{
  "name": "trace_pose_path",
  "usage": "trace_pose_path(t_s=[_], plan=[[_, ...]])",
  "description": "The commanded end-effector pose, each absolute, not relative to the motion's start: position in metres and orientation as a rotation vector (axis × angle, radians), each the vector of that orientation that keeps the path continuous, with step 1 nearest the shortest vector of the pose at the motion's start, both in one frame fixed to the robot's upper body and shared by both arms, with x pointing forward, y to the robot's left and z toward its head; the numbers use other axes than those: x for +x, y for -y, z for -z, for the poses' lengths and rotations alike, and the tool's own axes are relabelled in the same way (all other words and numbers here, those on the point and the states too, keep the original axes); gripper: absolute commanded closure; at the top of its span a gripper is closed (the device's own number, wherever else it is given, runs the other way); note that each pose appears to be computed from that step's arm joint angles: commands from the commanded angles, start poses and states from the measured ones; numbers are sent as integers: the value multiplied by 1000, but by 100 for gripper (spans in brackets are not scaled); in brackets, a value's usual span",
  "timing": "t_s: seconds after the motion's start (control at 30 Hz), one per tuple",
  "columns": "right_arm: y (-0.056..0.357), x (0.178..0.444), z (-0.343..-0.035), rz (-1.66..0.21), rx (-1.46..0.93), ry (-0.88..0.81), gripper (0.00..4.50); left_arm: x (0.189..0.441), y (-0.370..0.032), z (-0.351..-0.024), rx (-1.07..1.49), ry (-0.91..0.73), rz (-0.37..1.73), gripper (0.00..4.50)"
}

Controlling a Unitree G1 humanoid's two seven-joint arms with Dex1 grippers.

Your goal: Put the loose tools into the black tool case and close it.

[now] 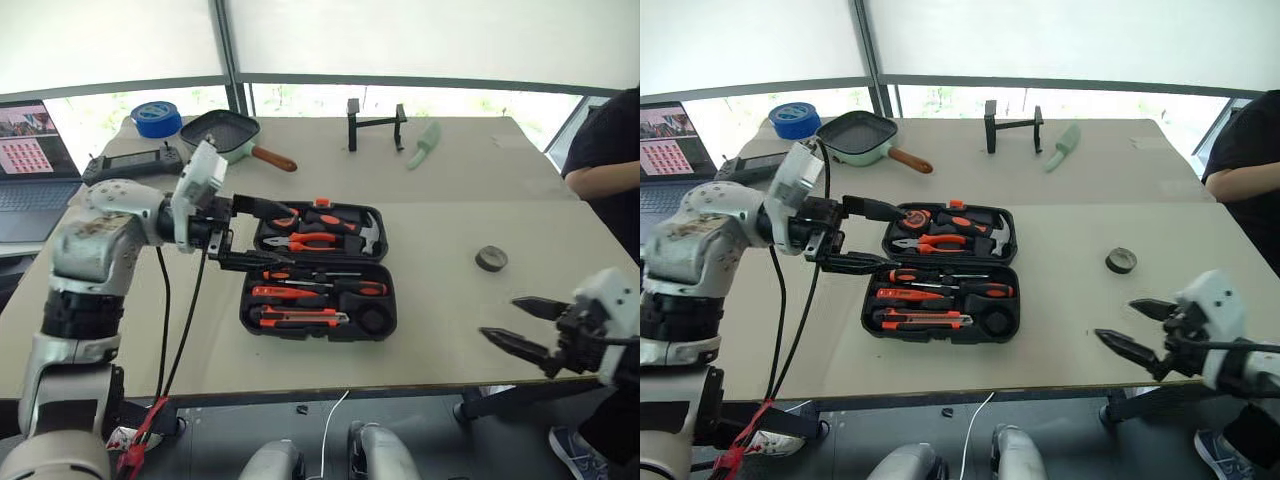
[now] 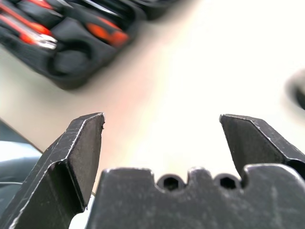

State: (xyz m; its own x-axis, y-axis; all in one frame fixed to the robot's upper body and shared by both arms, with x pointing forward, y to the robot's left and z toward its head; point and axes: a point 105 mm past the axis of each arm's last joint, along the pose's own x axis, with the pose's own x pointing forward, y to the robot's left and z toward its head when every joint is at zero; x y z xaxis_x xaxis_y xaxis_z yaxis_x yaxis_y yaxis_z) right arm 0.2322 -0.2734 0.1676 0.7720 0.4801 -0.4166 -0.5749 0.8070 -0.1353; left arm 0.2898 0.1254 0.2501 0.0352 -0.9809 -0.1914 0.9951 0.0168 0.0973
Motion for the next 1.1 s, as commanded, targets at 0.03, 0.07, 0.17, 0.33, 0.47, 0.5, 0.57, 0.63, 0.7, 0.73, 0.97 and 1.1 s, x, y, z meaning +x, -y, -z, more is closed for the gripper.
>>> trace_pose_path(t_s=[0.03, 0.07, 0.17, 0.33, 0.47, 0.5, 0.57, 0.63, 0.7, 0.73, 0.97, 1.1], plan=[[287, 256, -182, -539, -339, -329, 0, 274, -120, -256, 263, -47, 1575, 1], [289, 265, -181, -533, -356, -327, 0, 274, -119, -254, 283, -45, 1571, 1], [293, 298, -177, -517, -399, -332, 0, 269, -116, -243, 360, -63, 1577, 1], [292, 353, -157, -522, -537, -393, 0, 260, -115, -236, 391, -81, 1599, 1], [294, 384, -146, -486, -606, -429, 0, 259, -115, -235, 403, -76, 1591, 1], [292, 386, -143, -505, -608, -441, 0, 259, -116, -235, 405, -75, 1584, 1], [292, 391, -135, -498, -625, -475, 0, 259, -117, -234, 414, -72, 1571, 1], [296, 396, -133, -464, -657, -481, 0, 258, -118, -234, 418, -71, 1566, 1], [298, 401, -129, -416, -684, -493, 0, 256, -119, -234, 415, -72, 1558, 1], [301, 403, -127, -392, -693, -505, 0, 255, -119, -234, 419, -70, 1554, 1], [307, 405, -125, -364, -648, -528, 143, 256, -118, -235, 435, -62, 1534, 0], [304, 398, -114, -405, -560, -589, 276, 260, -116, -236, 449, -52, 1531, 0]])
